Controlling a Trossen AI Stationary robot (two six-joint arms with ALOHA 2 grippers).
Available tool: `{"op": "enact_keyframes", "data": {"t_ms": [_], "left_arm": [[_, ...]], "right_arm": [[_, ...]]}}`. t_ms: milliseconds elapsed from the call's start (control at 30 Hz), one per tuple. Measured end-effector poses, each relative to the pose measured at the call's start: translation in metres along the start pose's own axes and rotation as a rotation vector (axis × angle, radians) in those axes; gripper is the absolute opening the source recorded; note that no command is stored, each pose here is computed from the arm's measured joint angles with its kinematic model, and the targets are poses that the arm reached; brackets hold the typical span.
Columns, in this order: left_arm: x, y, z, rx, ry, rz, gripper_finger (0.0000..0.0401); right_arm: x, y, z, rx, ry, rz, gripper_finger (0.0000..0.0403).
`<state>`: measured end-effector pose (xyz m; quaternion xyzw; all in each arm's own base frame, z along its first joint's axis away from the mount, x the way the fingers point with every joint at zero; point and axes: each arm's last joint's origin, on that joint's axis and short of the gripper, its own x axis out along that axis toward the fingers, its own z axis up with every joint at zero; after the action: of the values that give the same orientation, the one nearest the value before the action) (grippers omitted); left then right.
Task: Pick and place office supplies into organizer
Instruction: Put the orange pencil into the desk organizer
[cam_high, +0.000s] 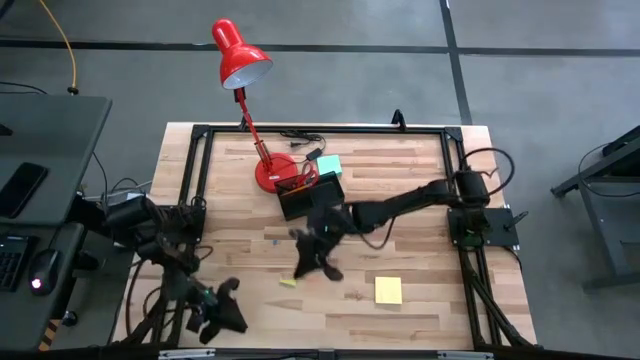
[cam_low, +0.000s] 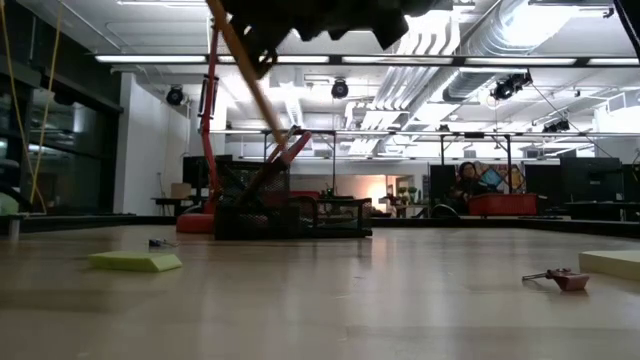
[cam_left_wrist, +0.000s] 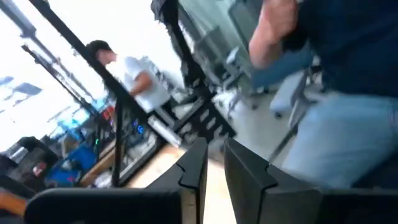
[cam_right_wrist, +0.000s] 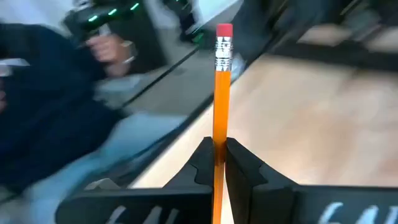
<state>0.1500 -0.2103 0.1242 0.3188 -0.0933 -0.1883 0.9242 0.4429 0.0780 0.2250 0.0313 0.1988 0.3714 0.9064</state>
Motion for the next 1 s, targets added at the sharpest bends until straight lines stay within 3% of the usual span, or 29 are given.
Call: {"op": "enact_keyframes", "data": {"t_ms": [100, 333, 600, 733, 1000], "left_arm": [[-0.008, 0.01, -0.001, -0.008, 0.062, 0.089, 0.0044], [-0.01, 0.016, 0.003, 0.041, 0.065, 0.122, 0.0044], [-0.009, 0.019, 0.003, 0.069, 0.144, 0.209, 0.0044], [-0.008, 0.019, 0.004, 0.059, 0.143, 0.214, 0.0044], [-0.003, 0.018, 0.008, 0.063, 0.132, 0.212, 0.0044]], "right_arm": [[-0.016, -0.012, 0.009, -0.104, -0.029, -0.088, 0.0], [-0.053, -0.034, 0.024, -0.263, -0.009, -0.407, 0.0], [-0.08, -0.067, 0.021, -0.353, -0.013, -0.5, 0.0], [-0.096, -0.079, 0.029, -0.415, -0.086, -0.568, 0.0], [-0.125, -0.107, 0.022, -0.394, -0.101, -0.632, 0.0]]}}
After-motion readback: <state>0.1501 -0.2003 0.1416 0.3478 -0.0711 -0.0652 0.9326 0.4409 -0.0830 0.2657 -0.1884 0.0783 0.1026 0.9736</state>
